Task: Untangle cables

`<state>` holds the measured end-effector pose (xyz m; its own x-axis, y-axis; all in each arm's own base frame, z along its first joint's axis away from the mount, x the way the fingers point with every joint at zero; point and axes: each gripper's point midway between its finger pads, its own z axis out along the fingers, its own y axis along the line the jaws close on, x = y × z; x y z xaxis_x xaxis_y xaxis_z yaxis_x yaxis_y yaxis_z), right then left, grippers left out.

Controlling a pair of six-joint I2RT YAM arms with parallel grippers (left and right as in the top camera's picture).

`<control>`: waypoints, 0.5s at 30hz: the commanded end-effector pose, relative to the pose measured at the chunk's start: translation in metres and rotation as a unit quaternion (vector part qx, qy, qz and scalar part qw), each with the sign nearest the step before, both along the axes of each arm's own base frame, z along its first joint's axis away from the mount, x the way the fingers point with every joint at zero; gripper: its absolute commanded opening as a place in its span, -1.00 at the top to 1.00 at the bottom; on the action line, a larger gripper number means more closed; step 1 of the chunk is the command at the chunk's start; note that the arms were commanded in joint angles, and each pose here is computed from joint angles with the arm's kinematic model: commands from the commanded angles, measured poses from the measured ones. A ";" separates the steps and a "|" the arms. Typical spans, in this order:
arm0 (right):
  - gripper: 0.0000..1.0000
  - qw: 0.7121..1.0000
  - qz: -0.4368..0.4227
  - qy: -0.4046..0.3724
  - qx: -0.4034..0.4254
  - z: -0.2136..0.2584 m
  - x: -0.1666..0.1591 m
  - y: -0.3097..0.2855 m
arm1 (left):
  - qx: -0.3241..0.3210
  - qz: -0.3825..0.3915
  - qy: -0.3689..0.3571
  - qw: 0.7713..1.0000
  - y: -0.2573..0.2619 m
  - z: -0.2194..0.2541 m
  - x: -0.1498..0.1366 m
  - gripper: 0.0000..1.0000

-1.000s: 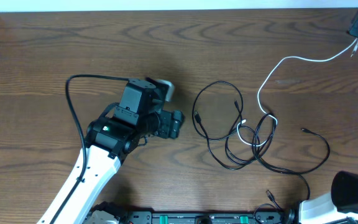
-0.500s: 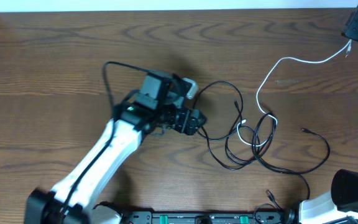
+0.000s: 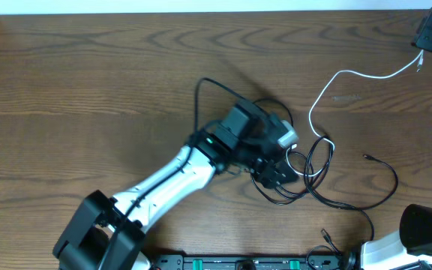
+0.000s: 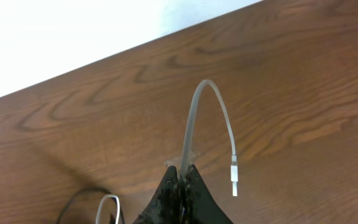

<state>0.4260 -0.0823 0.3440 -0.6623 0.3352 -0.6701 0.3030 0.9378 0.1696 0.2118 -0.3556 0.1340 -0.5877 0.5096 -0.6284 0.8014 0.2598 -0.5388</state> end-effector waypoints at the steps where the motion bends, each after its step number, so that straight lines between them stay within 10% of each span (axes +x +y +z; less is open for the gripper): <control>1: 0.98 1.000 0.007 -0.010 -0.006 0.011 -0.008 0.002 | 0.032 0.002 -0.056 0.998 -0.016 -0.010 -0.005 -0.64; 15: 0.97 1.000 0.024 -0.003 0.004 0.008 -0.010 0.008 | 0.074 0.112 -0.102 0.986 -0.043 -0.057 0.035 -0.64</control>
<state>0.4223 -0.0773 0.3403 -0.6852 0.3246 -0.6521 0.2810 0.9437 0.1745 0.2358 -0.3967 0.0836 -0.5276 0.5069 -0.6817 0.8365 0.4499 -0.3128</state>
